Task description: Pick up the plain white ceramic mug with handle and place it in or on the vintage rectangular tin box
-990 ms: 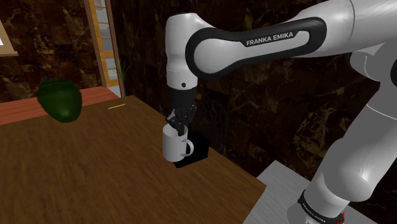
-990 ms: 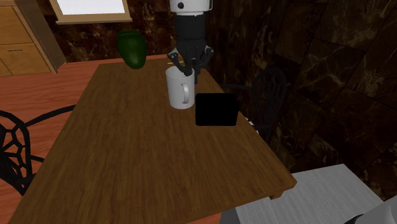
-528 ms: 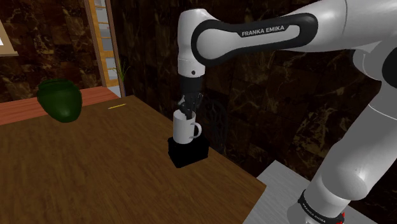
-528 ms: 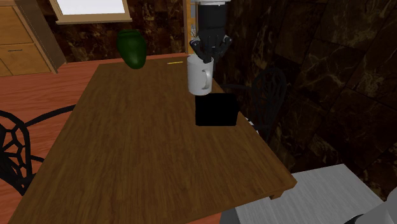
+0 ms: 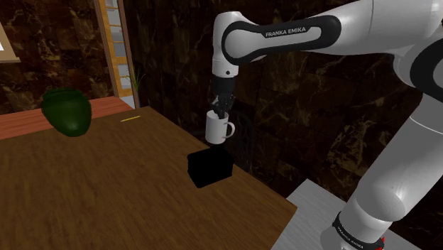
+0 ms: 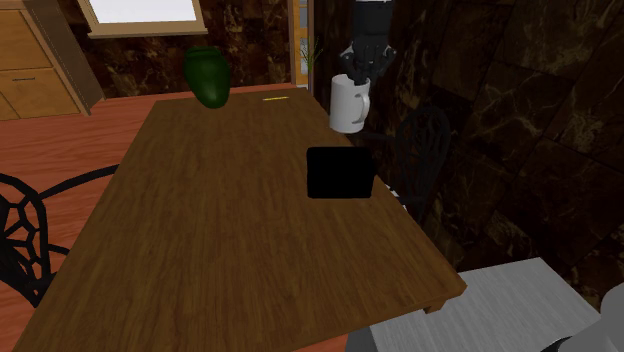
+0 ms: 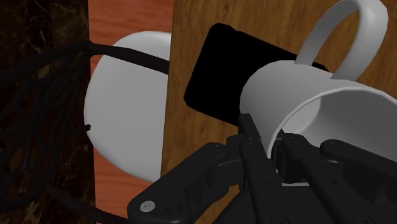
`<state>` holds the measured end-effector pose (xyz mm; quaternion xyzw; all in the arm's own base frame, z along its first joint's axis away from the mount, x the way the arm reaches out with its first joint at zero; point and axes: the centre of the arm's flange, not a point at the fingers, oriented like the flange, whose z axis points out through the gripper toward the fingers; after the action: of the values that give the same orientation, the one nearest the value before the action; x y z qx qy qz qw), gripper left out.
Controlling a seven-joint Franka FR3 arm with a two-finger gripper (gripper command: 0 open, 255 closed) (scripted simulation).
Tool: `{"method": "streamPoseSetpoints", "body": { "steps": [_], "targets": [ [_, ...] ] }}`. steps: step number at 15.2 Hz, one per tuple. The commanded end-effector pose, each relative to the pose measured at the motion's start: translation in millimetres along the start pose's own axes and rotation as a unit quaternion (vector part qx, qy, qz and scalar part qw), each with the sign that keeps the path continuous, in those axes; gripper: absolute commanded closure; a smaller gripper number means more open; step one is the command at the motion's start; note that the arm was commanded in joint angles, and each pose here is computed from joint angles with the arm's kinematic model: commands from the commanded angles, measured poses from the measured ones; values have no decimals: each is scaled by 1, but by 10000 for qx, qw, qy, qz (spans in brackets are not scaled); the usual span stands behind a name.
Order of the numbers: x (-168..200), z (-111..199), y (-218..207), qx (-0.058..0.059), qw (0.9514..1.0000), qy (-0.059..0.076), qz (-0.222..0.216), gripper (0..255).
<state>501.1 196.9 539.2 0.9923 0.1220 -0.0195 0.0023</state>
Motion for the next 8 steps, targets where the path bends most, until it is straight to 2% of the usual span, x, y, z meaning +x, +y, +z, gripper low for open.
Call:
{"method": "streamPoseSetpoints", "body": {
  "steps": [1,8],
  "targets": [
    [2,9,4,0,10000,0,-6,255],
    [3,46,4,0,10000,0,-6,255]
  ]
}}
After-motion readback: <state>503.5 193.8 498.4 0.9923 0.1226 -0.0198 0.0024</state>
